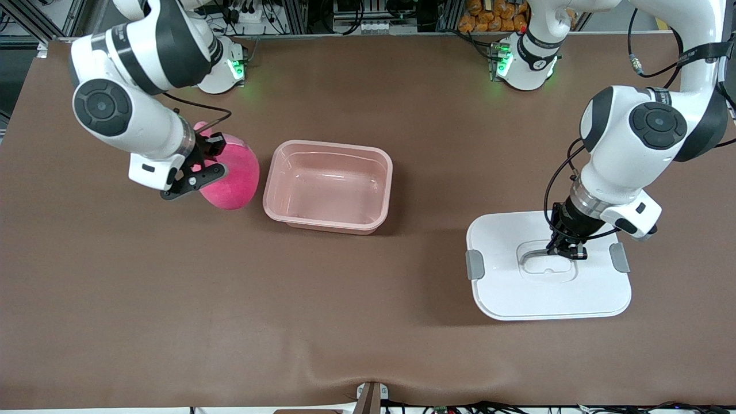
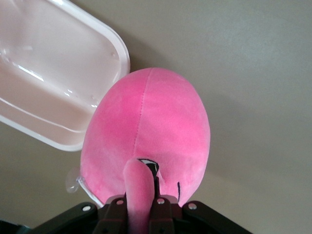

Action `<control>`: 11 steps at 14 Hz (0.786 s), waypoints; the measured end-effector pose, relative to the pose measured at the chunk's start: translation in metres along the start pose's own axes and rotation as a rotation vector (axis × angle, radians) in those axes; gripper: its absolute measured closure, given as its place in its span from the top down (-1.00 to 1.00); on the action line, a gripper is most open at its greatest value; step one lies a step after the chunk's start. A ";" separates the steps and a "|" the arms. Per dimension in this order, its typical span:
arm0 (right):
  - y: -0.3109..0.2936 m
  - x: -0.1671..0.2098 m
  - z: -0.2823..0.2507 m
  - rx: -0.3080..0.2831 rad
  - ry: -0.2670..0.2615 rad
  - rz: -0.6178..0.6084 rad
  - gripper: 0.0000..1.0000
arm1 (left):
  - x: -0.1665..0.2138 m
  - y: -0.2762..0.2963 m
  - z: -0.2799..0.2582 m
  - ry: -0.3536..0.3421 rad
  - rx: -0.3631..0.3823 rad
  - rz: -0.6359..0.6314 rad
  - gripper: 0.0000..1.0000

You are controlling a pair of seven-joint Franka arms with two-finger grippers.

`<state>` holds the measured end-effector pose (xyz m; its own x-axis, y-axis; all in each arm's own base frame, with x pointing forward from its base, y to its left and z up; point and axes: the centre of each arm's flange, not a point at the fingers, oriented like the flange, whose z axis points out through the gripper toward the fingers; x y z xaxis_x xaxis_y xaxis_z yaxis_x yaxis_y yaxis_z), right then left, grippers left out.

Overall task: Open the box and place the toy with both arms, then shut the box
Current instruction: 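Lift the pink toy with the right gripper over the pink box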

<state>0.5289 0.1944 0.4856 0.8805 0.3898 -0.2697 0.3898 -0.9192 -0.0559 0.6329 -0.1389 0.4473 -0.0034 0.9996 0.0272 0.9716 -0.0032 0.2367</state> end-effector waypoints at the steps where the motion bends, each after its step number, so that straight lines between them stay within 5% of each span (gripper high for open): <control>1: -0.009 0.002 -0.005 -0.002 0.012 0.034 -0.76 | 0.000 0.000 0.000 0.000 0.000 0.000 -0.87; 5: -0.052 0.014 -0.022 0.025 0.040 0.143 -0.76 | 0.000 0.000 0.000 0.000 0.001 0.000 -0.87; 11: -0.081 0.036 -0.020 0.125 -0.083 0.290 -0.76 | -0.001 0.000 0.000 0.000 0.001 0.001 -0.87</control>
<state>0.5341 0.2843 0.4997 0.9230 0.1098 -0.3688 0.0857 -0.9930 -0.0813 0.6325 -0.1397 0.4467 -0.0019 0.9996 0.0273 0.9719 -0.0046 0.2355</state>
